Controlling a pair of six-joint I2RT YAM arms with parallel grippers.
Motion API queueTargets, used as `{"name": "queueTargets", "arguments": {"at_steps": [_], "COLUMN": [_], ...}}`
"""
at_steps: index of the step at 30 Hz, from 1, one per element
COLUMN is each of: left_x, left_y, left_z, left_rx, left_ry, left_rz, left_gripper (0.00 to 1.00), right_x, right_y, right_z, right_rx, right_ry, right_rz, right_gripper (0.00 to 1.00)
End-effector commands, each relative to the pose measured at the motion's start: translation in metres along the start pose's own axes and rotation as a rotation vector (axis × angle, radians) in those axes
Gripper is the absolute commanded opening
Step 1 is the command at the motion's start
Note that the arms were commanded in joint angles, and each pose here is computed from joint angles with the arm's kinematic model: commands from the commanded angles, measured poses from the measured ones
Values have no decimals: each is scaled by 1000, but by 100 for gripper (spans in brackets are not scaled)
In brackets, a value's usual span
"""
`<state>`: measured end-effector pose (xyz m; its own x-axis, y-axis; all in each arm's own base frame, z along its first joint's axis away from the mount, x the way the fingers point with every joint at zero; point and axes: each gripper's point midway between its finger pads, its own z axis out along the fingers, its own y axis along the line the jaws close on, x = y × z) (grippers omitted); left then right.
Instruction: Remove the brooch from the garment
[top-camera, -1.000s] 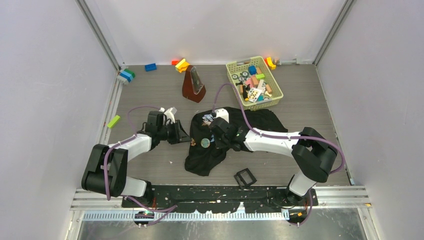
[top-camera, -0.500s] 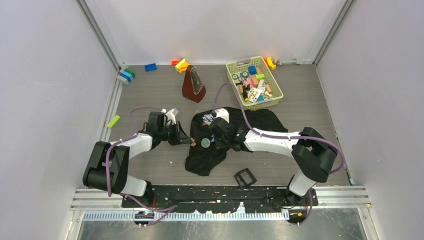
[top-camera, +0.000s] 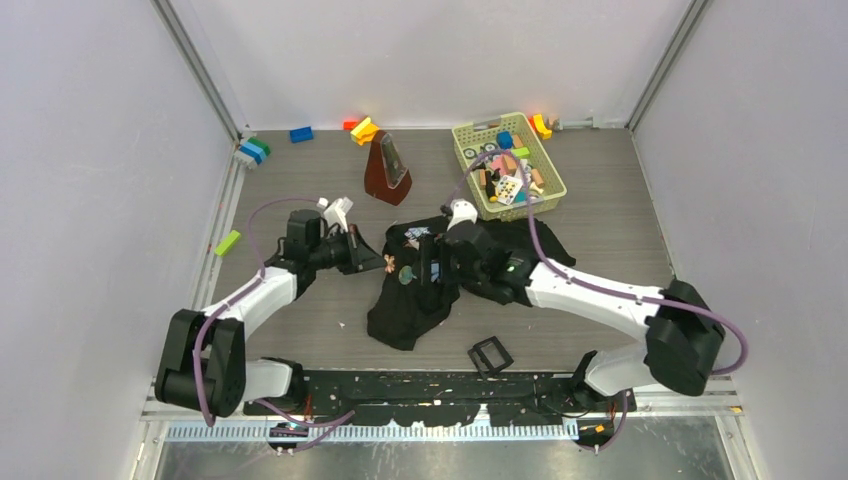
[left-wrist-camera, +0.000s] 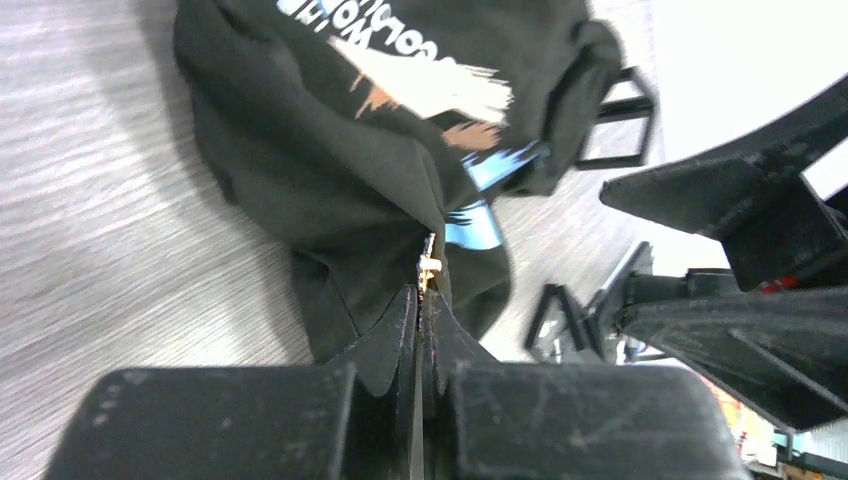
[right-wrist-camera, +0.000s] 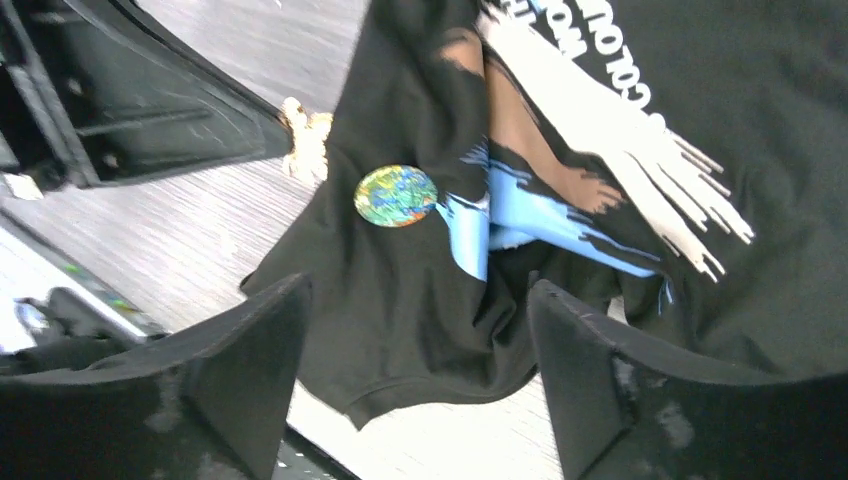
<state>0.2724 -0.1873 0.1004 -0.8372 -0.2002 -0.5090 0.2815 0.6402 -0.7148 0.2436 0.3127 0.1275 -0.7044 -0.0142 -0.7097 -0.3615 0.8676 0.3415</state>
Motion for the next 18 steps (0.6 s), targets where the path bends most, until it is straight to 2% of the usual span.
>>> {"name": "queueTargets", "arguments": {"at_steps": [1,3,6,8,15,18], "left_x": [-35,-38,-41,-41,-43,-43], "left_y": [-55,-67,-83,-90,-112,-114], "left_z": [-13,-16,-21,-24,-33,-34], "left_rx": [187,247,332,377,509,526], "left_ry": [-80,-90,-109,-118,-113,-108], "left_rz": [43,28,-4,-28,-71,-75], "left_gripper": [0,0,0,0,0,0], "right_x": [-56,-69,-88,-91,-91,-94], "right_y": [20,21,20,25,49,62], "right_z": [-22,-28,-38,-41,-34,-37], "right_rx": [-152,-220,-345,-412,-572,-666], "right_ry": [-141,-172,-227,-246,-215,-217], "right_rz": [172,304,439,488,518,523], "right_gripper": [89,95,95,91,66,63]}}
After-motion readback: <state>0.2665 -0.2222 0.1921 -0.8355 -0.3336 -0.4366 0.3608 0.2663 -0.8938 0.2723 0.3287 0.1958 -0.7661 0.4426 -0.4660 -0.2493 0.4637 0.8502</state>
